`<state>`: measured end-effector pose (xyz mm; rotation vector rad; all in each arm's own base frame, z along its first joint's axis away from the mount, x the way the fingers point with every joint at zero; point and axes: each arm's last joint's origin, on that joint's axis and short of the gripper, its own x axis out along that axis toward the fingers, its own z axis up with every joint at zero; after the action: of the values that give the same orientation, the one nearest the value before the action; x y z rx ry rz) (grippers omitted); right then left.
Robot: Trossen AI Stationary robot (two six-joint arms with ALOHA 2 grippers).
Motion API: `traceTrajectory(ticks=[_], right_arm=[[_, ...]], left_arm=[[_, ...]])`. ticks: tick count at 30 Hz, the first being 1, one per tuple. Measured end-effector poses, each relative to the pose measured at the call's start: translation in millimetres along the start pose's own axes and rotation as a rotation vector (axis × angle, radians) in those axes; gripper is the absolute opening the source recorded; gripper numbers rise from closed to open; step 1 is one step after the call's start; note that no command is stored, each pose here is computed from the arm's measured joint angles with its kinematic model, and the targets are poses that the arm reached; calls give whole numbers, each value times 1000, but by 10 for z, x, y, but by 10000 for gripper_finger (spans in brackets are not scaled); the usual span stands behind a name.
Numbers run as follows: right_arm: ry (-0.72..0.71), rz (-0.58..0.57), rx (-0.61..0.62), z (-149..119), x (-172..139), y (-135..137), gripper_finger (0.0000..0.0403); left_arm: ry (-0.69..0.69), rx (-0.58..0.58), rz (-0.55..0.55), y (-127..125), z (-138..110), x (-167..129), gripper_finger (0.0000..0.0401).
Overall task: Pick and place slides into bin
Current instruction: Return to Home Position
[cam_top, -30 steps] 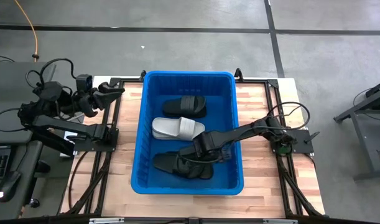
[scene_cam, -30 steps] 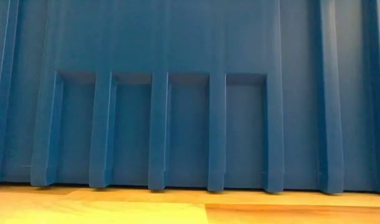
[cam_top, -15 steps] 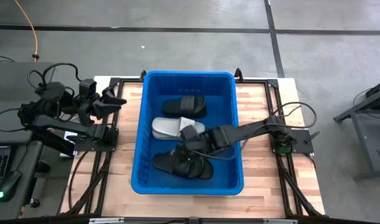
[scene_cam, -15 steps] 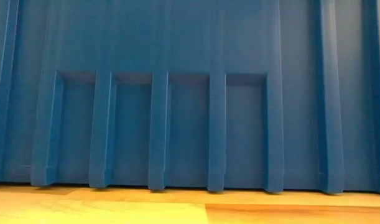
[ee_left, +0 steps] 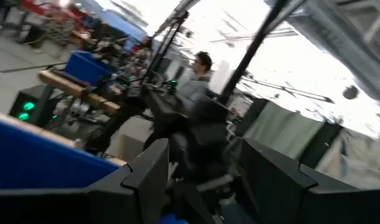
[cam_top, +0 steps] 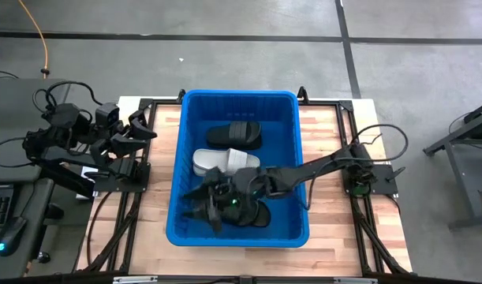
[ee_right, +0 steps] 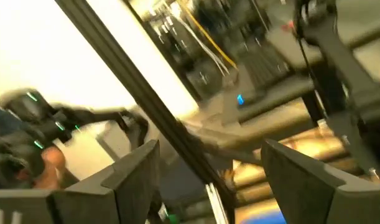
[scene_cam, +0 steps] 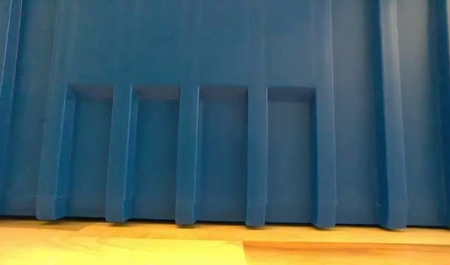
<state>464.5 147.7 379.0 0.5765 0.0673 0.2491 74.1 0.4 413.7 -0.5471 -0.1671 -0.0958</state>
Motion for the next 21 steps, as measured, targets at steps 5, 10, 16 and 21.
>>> traceTrajectory(ticks=[5, 10, 16, 21], right_arm=[[-111, 73, -14, 125, -354, -12, 267], [-224, 95, -8, -55, -901, -204, 267], [-368, 135, -14, -205, -1604, -242, 266], [-393, 143, -41, -222, -2078, -221, 268]], left_arm=[[7, 26, -27, -11, 2, -7, 191], [-13, 70, -69, 6, -37, 12, 191], [-239, 51, -238, 147, -280, -31, 191], [-336, 40, -236, 347, -581, -98, 191]])
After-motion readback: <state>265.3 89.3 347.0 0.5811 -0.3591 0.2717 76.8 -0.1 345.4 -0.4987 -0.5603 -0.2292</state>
